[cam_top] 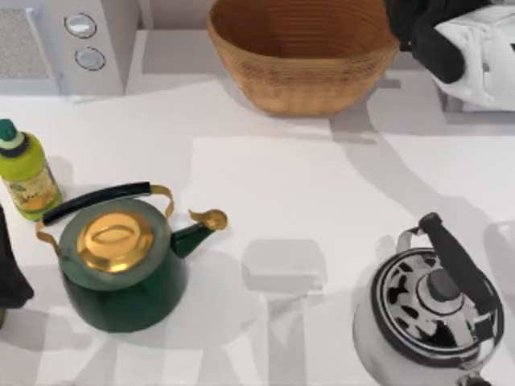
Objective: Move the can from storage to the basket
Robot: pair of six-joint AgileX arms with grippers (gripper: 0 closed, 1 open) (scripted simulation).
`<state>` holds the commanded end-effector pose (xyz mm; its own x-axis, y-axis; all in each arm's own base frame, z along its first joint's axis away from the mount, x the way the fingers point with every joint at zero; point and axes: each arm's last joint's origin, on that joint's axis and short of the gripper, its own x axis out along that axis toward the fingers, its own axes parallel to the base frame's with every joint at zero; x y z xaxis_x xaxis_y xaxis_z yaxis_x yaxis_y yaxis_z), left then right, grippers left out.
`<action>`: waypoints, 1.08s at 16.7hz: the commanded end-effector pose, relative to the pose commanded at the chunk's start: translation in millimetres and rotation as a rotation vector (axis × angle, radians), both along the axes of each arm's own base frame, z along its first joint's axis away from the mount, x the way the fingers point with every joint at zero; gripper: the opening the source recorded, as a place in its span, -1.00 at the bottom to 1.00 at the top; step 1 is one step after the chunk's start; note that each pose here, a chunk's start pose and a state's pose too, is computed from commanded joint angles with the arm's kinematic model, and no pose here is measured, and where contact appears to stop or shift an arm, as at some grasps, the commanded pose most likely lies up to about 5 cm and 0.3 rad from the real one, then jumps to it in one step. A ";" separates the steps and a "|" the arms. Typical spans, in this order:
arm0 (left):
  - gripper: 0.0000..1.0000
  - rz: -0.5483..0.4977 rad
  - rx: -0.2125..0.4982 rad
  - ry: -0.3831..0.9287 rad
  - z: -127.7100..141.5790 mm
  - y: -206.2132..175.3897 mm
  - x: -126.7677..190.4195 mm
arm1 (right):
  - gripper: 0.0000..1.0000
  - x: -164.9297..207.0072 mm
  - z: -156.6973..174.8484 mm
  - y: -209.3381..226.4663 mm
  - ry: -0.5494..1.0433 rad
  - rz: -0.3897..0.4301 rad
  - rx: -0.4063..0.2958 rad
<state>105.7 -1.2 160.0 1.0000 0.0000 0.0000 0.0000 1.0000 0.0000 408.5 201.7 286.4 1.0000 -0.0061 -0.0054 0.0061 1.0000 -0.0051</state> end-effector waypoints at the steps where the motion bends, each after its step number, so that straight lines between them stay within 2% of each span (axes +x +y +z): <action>1: 1.00 0.000 0.000 0.000 0.0 0.0 0.0 | -1.00 10.8 -12.4 15.1 0.002 0.001 0.000; 6: 1.00 0.000 0.000 0.000 0.0 0.0 0.0 | -1.00 35.7 -52.6 61.1 -0.002 0.008 0.005; 18: 1.00 0.000 0.000 0.000 0.0 0.0 0.0 | -1.00 51.5 -63.5 63.4 0.003 0.008 0.002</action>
<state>105.7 -1.2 160.0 1.0000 0.0000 0.0000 0.0000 1.0000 0.0000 460.0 265.1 222.9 1.0000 0.0017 -0.0082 -0.0017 1.0000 -0.0026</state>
